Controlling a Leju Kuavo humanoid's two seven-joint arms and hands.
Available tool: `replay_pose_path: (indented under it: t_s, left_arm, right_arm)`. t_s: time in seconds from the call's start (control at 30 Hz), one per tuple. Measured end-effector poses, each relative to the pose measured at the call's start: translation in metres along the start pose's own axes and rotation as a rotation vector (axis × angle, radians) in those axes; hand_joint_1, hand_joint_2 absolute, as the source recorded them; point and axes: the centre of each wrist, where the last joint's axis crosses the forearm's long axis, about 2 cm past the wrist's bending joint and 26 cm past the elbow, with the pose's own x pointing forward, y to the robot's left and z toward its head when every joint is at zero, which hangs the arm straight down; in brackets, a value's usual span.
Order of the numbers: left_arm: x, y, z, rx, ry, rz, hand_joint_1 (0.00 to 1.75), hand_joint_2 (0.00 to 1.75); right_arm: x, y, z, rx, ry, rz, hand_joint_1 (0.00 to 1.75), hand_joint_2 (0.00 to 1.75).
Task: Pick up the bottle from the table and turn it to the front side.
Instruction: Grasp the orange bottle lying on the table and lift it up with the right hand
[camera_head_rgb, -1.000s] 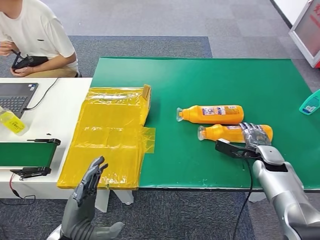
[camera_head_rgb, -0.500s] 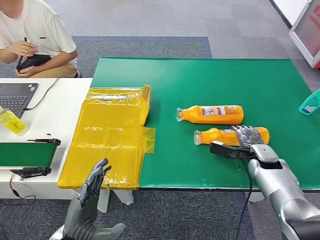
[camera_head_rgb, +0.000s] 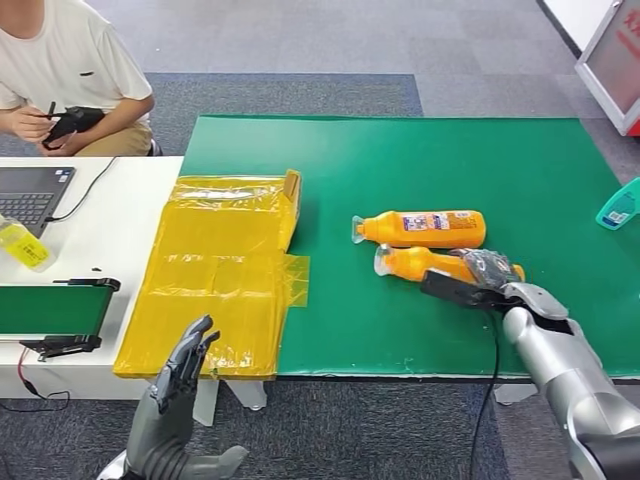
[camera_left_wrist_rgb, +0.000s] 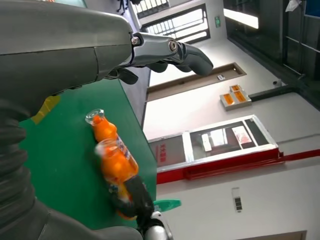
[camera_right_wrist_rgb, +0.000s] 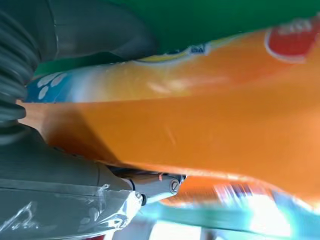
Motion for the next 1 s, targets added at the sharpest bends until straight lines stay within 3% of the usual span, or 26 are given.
replay_pose_path:
  t_s: [0.13,0.33,0.47,0.6,0.77,1.0]
  left_arm:
    - [-0.001,0.001,0.001,0.007,0.004,0.002,0.00,1.75]
    - [0.002,-0.006,-0.012,0.036,0.016,0.051,0.00,1.75]
    - [0.006,-0.010,-0.029,0.090,0.043,0.010,0.00,1.75]
    - [0.007,-0.008,-0.042,0.181,0.062,-0.093,0.00,1.75]
    - [0.007,0.000,-0.041,0.270,0.085,-0.354,0.00,1.75]
    - [0.010,0.000,-0.043,0.330,0.058,-0.412,0.00,1.75]
  right_arm:
    - [0.013,0.021,0.011,-0.110,-0.196,-0.318,1.75,1.75]
    - [0.099,0.086,0.027,-0.252,-0.367,-0.550,1.75,1.75]
    - [0.152,0.100,0.042,-0.407,-0.429,-0.543,1.75,1.75]
    - [0.183,0.101,0.055,-0.540,-0.477,-0.524,1.75,1.75]
    - [0.203,0.109,0.076,-0.705,-0.503,-0.448,1.75,1.75]
    - [0.218,0.106,0.094,-0.827,-0.531,-0.387,1.75,1.75]
